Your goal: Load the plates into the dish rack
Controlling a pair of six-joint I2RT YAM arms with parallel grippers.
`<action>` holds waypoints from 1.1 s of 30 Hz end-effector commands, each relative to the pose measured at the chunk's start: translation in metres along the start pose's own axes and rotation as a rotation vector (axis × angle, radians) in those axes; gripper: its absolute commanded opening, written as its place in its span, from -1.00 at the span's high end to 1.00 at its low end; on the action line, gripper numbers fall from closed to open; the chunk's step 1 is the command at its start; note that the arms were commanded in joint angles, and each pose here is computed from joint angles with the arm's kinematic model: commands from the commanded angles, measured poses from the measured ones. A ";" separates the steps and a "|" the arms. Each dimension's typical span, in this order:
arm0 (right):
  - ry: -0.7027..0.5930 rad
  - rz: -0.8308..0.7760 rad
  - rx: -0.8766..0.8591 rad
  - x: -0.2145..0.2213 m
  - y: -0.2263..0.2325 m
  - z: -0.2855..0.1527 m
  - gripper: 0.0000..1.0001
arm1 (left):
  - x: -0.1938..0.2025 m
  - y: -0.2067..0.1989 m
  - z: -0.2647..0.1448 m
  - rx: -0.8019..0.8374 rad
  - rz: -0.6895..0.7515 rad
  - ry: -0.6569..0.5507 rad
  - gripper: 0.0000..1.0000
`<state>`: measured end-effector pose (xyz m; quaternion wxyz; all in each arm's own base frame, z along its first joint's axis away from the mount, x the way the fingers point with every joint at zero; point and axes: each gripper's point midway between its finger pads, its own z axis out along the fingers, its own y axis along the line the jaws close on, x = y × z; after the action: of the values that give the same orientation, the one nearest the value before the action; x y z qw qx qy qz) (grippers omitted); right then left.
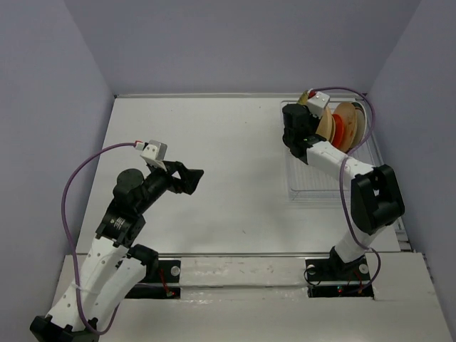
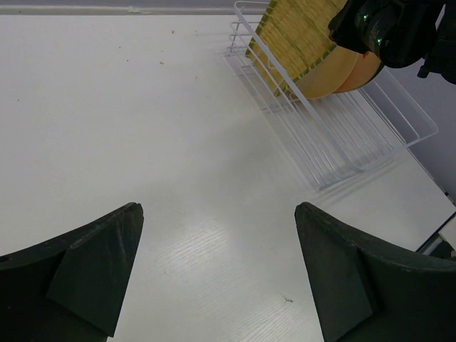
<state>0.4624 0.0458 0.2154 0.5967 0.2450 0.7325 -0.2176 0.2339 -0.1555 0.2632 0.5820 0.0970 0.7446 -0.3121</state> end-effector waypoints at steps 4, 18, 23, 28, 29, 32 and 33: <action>0.026 0.125 -0.009 0.029 0.002 -0.009 0.28 | 0.001 -0.002 0.003 0.017 0.016 -0.005 -0.98; 0.043 0.135 -0.161 -0.007 0.017 -0.029 -0.79 | 0.002 0.002 0.007 0.000 0.012 0.004 -0.98; 0.041 0.164 -0.322 -0.053 0.020 -0.056 -0.99 | 0.000 0.008 0.005 -0.036 0.018 -0.009 -0.98; 0.005 0.214 -0.599 -0.094 0.010 -0.110 -0.99 | -0.008 0.017 0.001 -0.097 0.023 -0.040 -0.98; -0.046 0.248 -0.645 -0.118 -0.007 -0.127 -0.99 | -0.011 0.017 -0.001 -0.098 0.023 -0.055 -0.98; -0.122 0.304 -0.788 -0.144 -0.038 -0.169 -0.99 | -0.022 0.012 -0.005 -0.087 -0.004 -0.100 -0.98; -0.142 0.319 -0.811 -0.149 -0.048 -0.178 -0.99 | -0.027 0.009 -0.007 -0.081 -0.001 -0.117 -0.98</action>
<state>0.3686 0.0898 0.3654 0.6916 0.1569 0.6992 0.0903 0.2425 -0.1426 0.2599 0.5921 0.0667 0.7524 -0.2808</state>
